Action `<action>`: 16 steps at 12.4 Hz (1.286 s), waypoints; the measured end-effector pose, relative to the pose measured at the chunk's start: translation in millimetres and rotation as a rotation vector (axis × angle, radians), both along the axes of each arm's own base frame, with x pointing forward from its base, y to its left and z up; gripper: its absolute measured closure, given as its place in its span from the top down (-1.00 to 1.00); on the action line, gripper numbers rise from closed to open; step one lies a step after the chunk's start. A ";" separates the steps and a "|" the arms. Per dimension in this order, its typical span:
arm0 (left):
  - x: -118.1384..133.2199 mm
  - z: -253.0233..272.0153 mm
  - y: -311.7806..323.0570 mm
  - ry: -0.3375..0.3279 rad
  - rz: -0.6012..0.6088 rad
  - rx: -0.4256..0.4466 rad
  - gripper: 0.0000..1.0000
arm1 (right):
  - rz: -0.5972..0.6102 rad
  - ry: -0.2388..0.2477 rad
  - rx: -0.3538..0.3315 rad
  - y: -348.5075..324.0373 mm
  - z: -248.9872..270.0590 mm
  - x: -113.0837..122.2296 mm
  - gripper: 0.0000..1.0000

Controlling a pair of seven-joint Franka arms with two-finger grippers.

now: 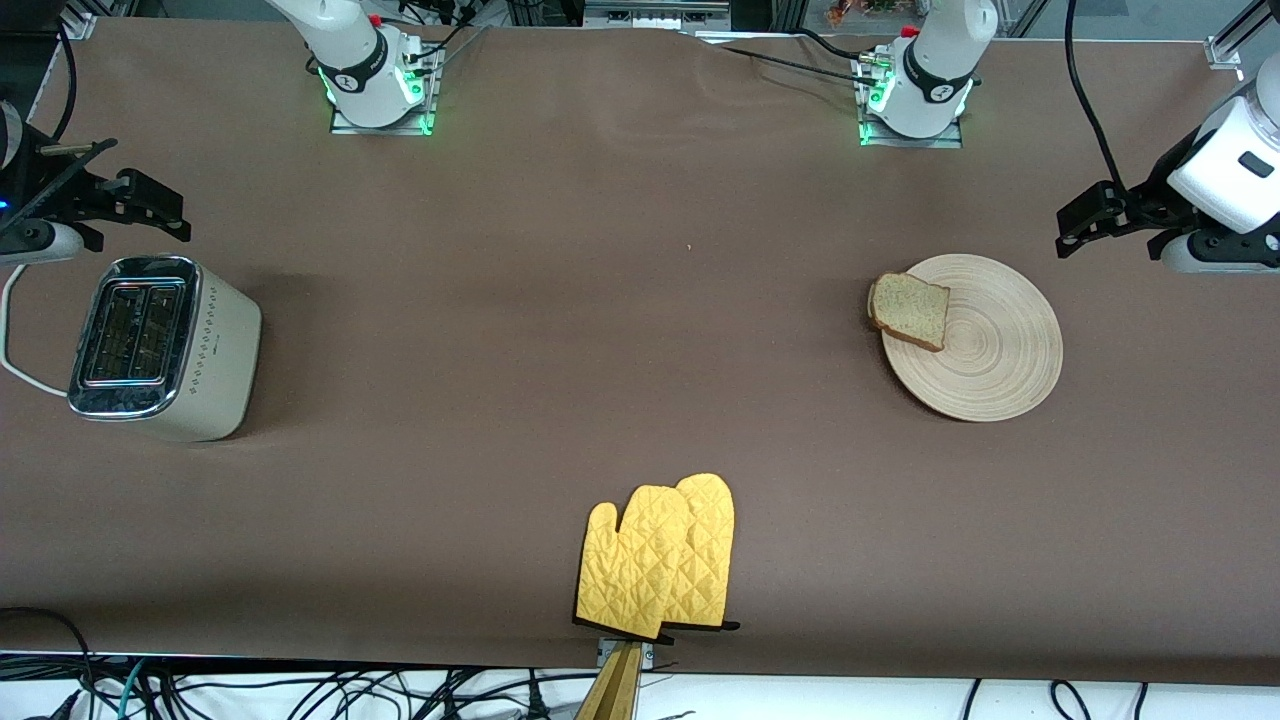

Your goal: Move plate and put bread in toaster

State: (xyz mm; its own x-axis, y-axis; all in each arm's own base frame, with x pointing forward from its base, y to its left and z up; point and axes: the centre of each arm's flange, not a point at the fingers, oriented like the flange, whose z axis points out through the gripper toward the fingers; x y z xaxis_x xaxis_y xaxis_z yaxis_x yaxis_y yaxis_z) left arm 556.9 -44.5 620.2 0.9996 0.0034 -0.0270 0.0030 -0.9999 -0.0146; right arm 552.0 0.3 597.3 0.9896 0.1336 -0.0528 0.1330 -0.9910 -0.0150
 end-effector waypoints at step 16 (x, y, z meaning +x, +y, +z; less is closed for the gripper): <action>-4.4 -30.7 96.8 0.092 0.039 -0.008 1.00 | -0.003 0.000 -0.033 -6.4 0.2 0.0 1.00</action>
State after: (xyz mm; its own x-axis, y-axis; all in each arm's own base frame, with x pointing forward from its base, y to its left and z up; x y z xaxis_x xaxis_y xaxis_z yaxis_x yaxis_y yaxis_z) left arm 552.4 52.3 589.5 0.9921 0.0417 -0.1185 0.0409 -0.9991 -0.0089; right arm 552.0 -6.0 597.4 0.9901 0.1286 -0.0570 0.1298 -0.9914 0.0180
